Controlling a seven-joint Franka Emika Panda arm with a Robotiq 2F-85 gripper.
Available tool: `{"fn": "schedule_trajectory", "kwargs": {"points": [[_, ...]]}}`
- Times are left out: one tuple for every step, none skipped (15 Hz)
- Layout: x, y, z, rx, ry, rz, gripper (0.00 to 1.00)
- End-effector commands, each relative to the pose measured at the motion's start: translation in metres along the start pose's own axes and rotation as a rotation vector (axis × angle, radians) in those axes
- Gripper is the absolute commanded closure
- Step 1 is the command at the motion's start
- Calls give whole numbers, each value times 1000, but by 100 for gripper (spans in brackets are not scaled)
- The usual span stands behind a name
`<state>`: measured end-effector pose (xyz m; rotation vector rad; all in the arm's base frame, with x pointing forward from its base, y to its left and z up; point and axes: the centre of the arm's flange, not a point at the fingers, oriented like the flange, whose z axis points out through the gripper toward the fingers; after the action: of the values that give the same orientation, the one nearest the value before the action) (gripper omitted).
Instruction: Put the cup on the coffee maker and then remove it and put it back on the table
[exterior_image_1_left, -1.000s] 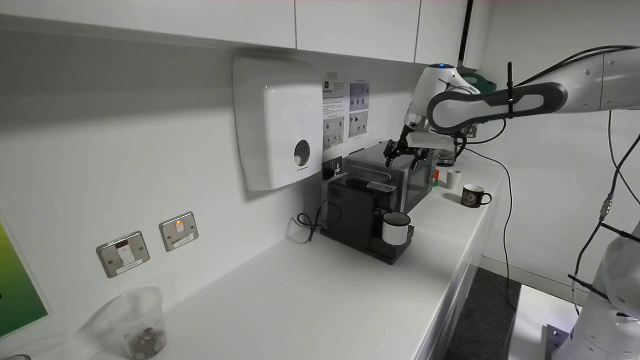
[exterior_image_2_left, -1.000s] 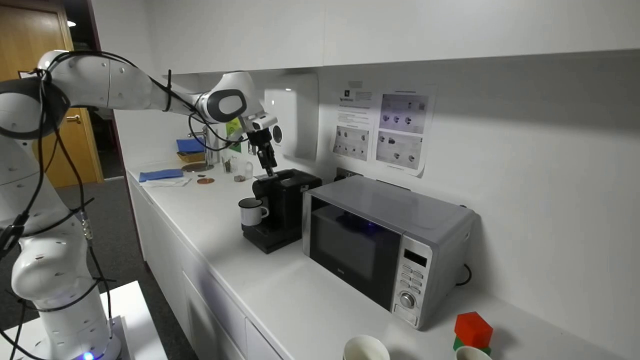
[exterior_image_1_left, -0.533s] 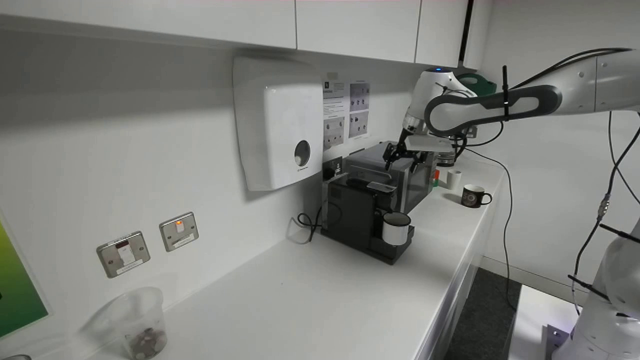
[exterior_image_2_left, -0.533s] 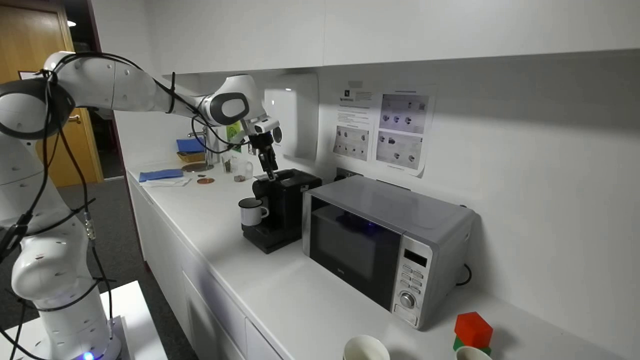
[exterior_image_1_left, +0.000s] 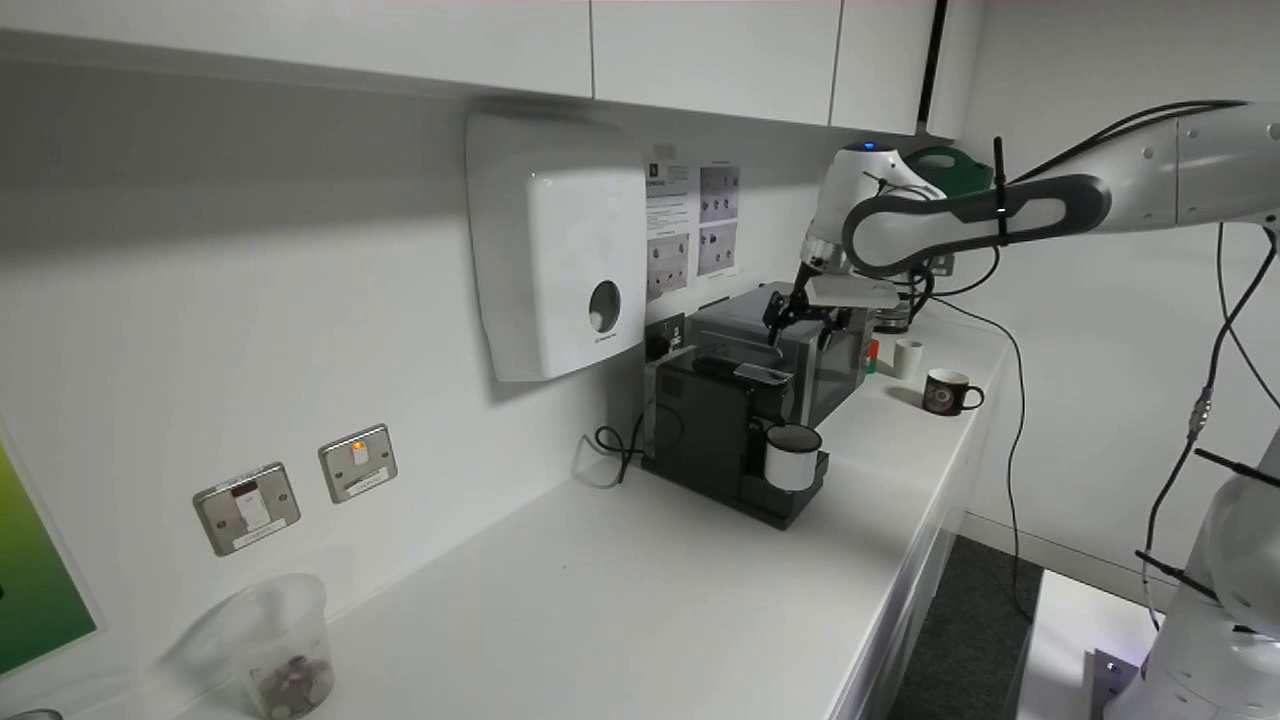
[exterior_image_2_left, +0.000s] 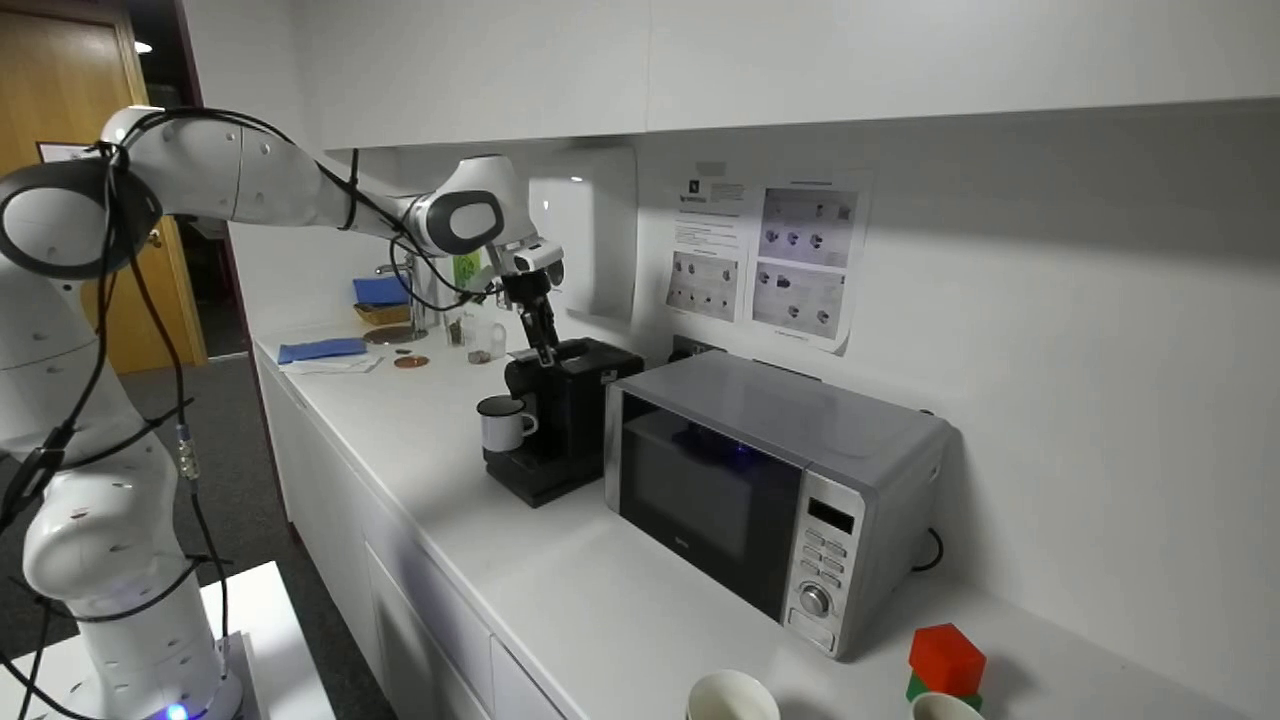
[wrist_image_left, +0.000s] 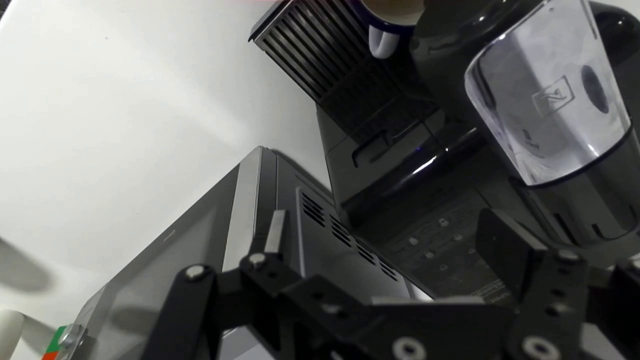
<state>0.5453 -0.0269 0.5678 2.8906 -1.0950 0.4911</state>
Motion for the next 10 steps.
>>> {"fn": "schedule_trajectory", "kwargs": {"points": [[1, 0, 1, -1, -1, 0, 0], [1, 0, 2, -1, -2, 1, 0], [2, 0, 2, -2, -2, 1, 0], [2, 0, 2, -2, -3, 2, 0], [2, 0, 3, -2, -3, 2, 0], [2, -1, 3, -1, -2, 2, 0], [3, -1, 2, -1, -2, 2, 0], [3, -1, 2, -1, -2, 2, 0], [3, -1, 2, -1, -2, 2, 0], [3, -1, 2, -1, -2, 2, 0]]}}
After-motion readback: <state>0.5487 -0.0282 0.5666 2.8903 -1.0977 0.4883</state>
